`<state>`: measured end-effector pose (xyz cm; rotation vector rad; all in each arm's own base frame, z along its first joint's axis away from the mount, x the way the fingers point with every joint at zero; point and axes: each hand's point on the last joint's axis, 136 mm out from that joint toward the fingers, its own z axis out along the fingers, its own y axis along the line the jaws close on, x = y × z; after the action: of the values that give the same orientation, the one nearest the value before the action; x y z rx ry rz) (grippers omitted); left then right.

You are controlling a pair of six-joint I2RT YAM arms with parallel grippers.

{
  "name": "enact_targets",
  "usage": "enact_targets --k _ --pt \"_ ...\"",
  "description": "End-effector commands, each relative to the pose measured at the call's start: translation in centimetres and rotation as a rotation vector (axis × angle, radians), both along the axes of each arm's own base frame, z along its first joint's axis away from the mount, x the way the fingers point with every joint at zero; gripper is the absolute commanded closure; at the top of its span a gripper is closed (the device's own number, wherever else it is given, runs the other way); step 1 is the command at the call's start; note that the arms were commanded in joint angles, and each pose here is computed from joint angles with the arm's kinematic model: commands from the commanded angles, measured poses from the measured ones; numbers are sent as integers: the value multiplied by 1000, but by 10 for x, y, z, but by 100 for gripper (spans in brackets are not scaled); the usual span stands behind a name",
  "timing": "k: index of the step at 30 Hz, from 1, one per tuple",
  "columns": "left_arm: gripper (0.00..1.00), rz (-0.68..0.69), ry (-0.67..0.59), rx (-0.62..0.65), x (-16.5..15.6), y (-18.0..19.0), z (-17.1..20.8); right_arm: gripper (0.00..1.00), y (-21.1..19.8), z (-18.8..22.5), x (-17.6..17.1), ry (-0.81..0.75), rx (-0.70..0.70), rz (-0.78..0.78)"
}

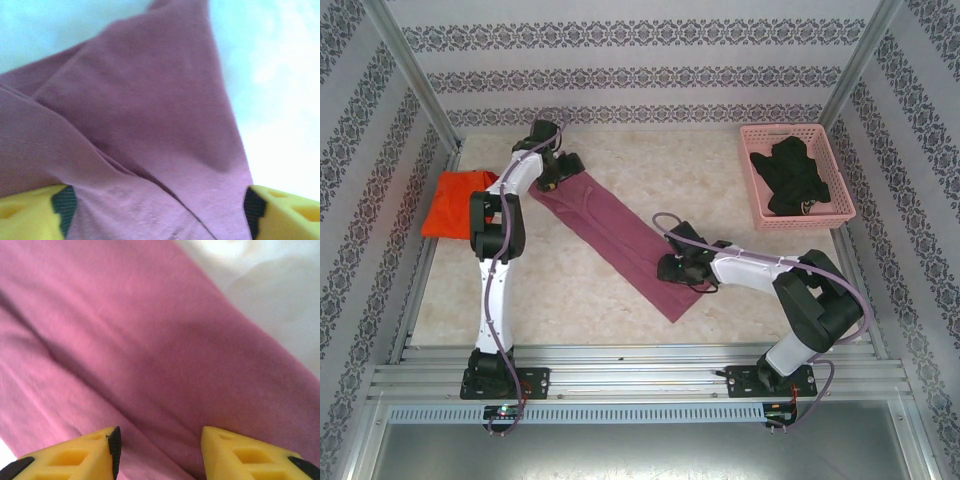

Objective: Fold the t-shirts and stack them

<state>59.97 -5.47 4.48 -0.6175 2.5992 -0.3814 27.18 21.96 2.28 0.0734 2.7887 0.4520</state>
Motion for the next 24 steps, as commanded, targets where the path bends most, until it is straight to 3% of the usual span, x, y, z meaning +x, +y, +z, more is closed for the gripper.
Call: enact_targets --k 1,7,12,16,24 --pt "3 -49 128 77 -19 2 -36 52 1 9 -6 -6 -48 24" --pt "0 -78 -13 145 -14 -6 33 48 16 72 43 -287 -63 97" --pt "0 -22 -167 218 -38 12 105 42 44 95 93 -425 -53 174" --pt "0 72 -232 281 -89 32 132 44 83 102 141 -432 69 202" --pt "0 142 -238 293 -203 45 127 48 172 91 205 -402 235 269"
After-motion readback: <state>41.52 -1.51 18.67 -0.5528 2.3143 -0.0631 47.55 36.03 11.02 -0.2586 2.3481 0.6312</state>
